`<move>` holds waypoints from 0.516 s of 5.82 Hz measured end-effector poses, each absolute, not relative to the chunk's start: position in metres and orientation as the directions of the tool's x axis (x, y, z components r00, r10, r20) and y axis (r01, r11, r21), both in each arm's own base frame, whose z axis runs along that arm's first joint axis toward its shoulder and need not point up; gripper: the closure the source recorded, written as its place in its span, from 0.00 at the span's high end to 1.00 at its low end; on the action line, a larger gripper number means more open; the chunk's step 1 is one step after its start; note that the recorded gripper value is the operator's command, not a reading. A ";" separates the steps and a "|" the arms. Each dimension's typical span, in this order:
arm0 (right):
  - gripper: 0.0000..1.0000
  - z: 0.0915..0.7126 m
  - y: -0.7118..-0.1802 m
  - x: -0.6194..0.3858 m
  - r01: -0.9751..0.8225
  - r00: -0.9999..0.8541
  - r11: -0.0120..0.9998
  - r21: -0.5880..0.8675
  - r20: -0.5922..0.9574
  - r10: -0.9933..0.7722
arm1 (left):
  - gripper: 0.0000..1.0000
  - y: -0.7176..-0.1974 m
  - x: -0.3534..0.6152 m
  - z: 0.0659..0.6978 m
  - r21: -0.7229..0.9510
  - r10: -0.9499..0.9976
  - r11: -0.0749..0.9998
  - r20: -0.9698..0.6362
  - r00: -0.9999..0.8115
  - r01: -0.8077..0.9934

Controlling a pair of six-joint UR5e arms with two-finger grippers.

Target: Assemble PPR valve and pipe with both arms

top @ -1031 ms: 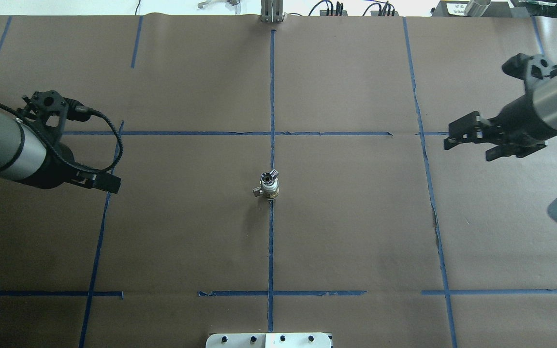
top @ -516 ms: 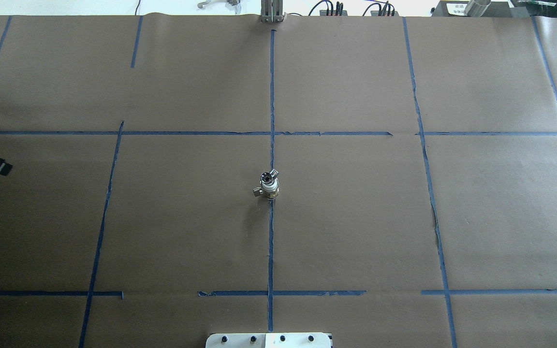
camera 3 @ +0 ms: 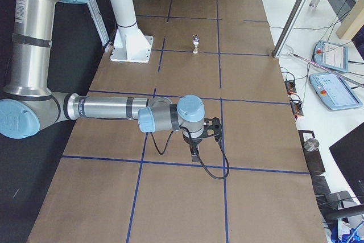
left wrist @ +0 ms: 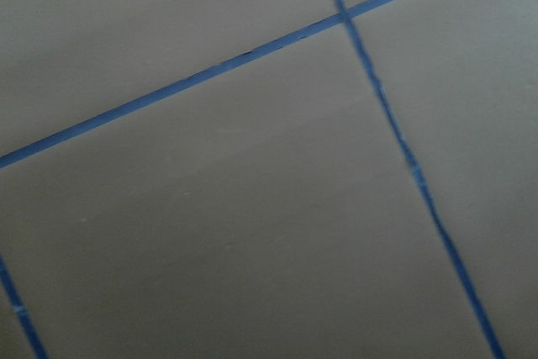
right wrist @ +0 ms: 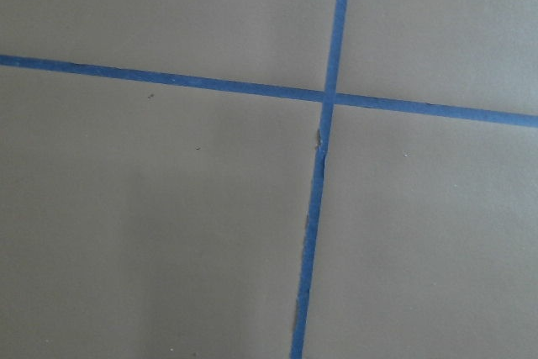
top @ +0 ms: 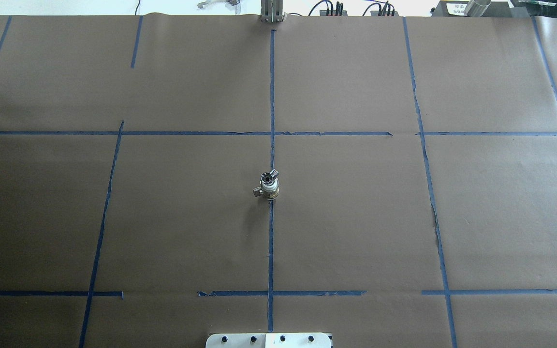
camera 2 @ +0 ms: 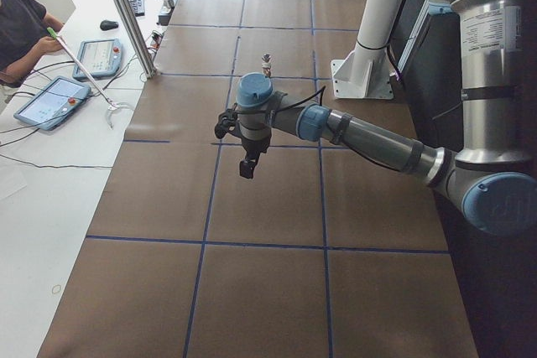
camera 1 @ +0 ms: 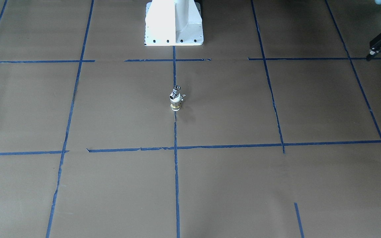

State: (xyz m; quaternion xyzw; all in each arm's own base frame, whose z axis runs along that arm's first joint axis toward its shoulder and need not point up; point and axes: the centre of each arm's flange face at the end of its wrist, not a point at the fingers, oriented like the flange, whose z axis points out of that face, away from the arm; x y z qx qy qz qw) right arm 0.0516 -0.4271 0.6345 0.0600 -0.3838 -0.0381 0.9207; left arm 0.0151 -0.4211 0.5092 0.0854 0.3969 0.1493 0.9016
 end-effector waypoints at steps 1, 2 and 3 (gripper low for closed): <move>1.00 0.634 -0.426 0.056 0.030 0.701 0.992 0.120 0.705 -0.106 | 1.00 -0.411 0.000 0.526 0.224 0.294 0.956 -0.700 0.651 -0.190; 1.00 0.627 -0.429 0.049 0.054 0.699 0.992 0.118 0.705 -0.122 | 1.00 -0.407 -0.007 0.537 0.179 0.254 0.967 -0.708 0.658 -0.181; 1.00 0.619 -0.435 0.036 0.099 0.696 0.985 0.142 0.698 -0.170 | 1.00 -0.403 -0.010 0.547 0.149 0.230 0.973 -0.713 0.663 -0.177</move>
